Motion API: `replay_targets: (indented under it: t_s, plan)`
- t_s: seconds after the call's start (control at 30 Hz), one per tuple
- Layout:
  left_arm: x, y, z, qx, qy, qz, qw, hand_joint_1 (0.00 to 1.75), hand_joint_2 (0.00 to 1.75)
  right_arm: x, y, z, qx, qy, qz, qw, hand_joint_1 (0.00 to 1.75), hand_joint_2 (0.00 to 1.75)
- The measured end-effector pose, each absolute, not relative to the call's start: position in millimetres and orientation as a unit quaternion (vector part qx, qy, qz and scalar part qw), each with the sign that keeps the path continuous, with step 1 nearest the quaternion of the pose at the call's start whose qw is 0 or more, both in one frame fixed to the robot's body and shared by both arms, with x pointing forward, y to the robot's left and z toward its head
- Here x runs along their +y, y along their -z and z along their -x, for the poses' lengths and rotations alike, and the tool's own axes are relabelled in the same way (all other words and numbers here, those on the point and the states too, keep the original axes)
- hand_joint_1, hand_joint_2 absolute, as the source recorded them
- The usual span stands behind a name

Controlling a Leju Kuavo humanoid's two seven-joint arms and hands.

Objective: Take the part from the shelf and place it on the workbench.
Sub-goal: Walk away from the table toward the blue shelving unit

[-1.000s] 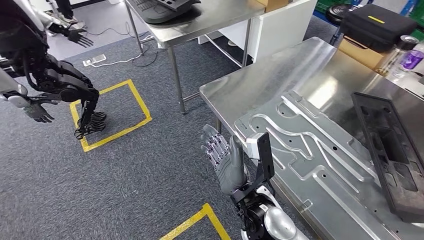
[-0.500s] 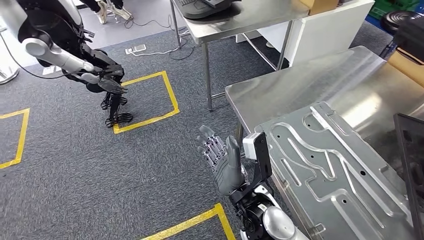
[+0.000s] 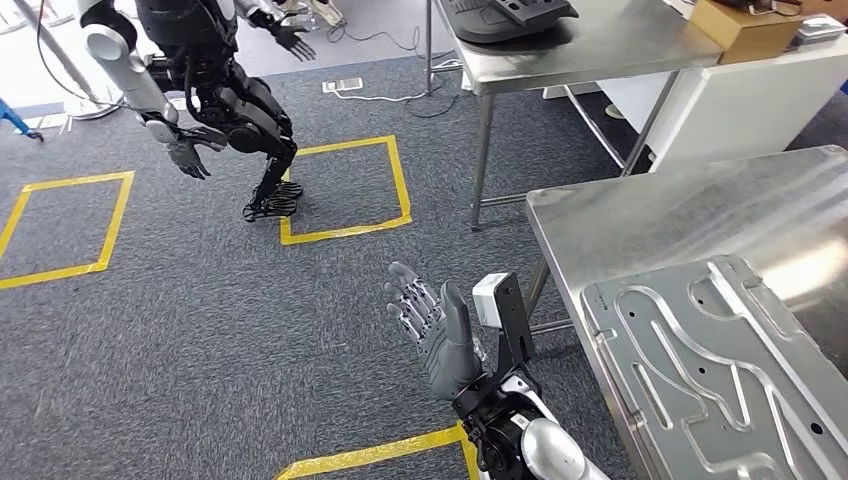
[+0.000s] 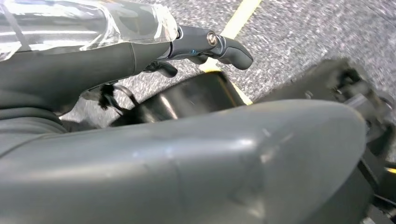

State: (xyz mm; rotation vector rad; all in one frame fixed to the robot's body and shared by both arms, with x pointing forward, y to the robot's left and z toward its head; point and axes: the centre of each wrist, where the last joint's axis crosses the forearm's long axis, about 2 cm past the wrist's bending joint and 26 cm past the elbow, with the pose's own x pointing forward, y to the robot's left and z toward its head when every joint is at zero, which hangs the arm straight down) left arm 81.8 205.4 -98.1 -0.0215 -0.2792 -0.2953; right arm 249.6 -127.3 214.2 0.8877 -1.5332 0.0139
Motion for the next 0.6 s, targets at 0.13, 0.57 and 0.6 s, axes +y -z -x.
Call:
replay_targets:
  t_s: [0.13, 0.57, 0.6]
  plan:
    - [205.5, 97.9, -83.2, -0.14, 0.148, 0.009, 0.979, 0.0, 0.0, -125.7, -213.1, -249.1, -0.669, -0.015, -0.389, 0.633, 0.0, 0.0]
    - [205.2, 97.8, -83.3, -0.133, 0.149, 0.011, 0.98, 0.0, 0.0, -120.9, -211.1, -247.6, -0.662, -0.029, -0.394, 0.637, 0.0, 0.0]
    - [205.1, 97.8, -83.4, -0.133, 0.149, 0.011, 0.98, 0.0, 0.0, -120.8, -211.3, -247.8, -0.662, -0.029, -0.395, 0.636, 0.0, 0.0]
